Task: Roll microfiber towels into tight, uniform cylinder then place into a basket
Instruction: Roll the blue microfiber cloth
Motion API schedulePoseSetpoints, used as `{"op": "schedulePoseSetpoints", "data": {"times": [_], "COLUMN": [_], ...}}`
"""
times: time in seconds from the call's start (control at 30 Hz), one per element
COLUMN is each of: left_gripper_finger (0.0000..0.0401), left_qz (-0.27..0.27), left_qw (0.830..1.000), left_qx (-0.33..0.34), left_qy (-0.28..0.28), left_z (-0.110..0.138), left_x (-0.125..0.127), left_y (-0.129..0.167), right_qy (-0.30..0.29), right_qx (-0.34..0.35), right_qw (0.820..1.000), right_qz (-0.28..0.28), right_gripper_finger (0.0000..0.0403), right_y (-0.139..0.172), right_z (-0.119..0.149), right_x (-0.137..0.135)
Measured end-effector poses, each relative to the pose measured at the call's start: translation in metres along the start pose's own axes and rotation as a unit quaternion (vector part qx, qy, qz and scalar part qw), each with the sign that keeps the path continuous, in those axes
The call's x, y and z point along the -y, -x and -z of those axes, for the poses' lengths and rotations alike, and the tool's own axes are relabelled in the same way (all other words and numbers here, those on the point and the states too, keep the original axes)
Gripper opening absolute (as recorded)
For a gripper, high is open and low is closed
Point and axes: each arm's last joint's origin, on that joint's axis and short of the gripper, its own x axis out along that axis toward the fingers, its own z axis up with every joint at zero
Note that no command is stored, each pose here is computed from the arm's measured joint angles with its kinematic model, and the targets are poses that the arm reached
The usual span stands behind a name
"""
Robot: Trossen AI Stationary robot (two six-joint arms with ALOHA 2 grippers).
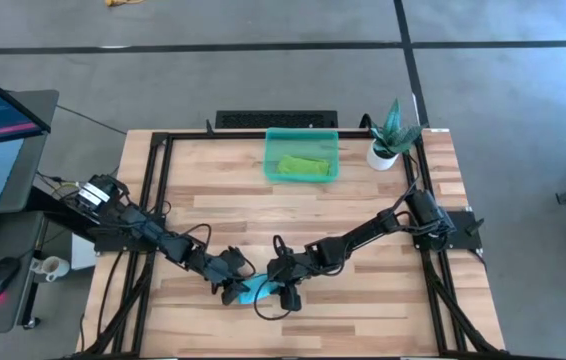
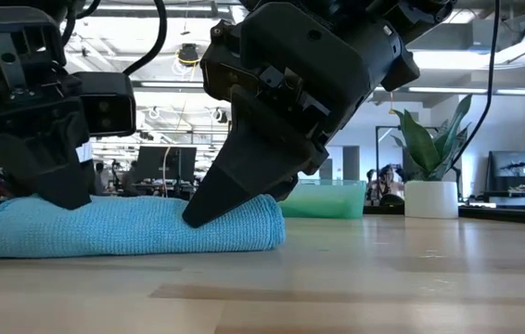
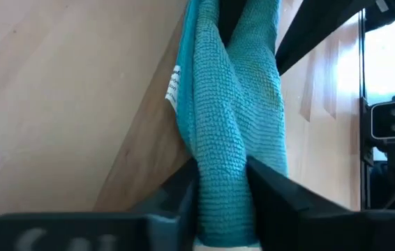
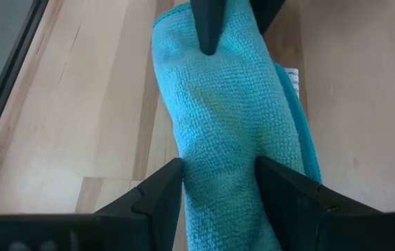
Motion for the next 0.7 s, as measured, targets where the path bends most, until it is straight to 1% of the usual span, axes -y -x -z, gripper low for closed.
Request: {"op": "schedulePoseSetpoints", "data": {"times": [0.13, 0.2, 0.23, 0.3, 0.47, 0.7], "left_gripper_finger": [0.004, 0.0018, 0.0014, 0.0014, 0.0034, 0.0017], "left_qz": [0.007, 0.009, 0.009, 0.009, 0.008, 0.004], "left_qw": [1.0, 1.0, 1.0, 1.0, 1.0, 1.0], "left_qx": [0.003, 0.002, 0.002, 0.002, 0.001, -0.002], "left_qy": [-0.009, -0.011, -0.012, -0.012, -0.011, -0.013], "left_z": [-0.0006, -0.0005, -0.0005, -0.0005, -0.0002, 0.0001], "left_x": [0.0009, 0.0011, 0.0011, 0.0011, 0.0008, 0.0001], "left_y": [-0.0001, -0.0001, -0.0001, -0.0001, -0.0001, -0.0003], "right_qy": [0.0, 0.0, 0.0, 0.001, 0.001, -0.012], "right_qx": [0.0, 0.003, 0.004, 0.007, 0.01, 0.011], "right_qw": [1.0, 1.0, 1.0, 1.0, 1.0, 1.0], "right_qz": [0.001, 0.004, 0.007, 0.006, 0.007, 0.007], "right_gripper_finger": [0.0209, 0.0209, 0.0209, 0.0209, 0.0209, 0.0214], "right_y": [0.0, 0.0, 0.0, 0.0, -0.0001, -0.0001], "right_z": [-0.0001, -0.0003, -0.0005, -0.001, -0.0013, -0.0016], "right_x": [0.0, 0.0, 0.0, -0.0001, -0.0002, -0.0002]}}
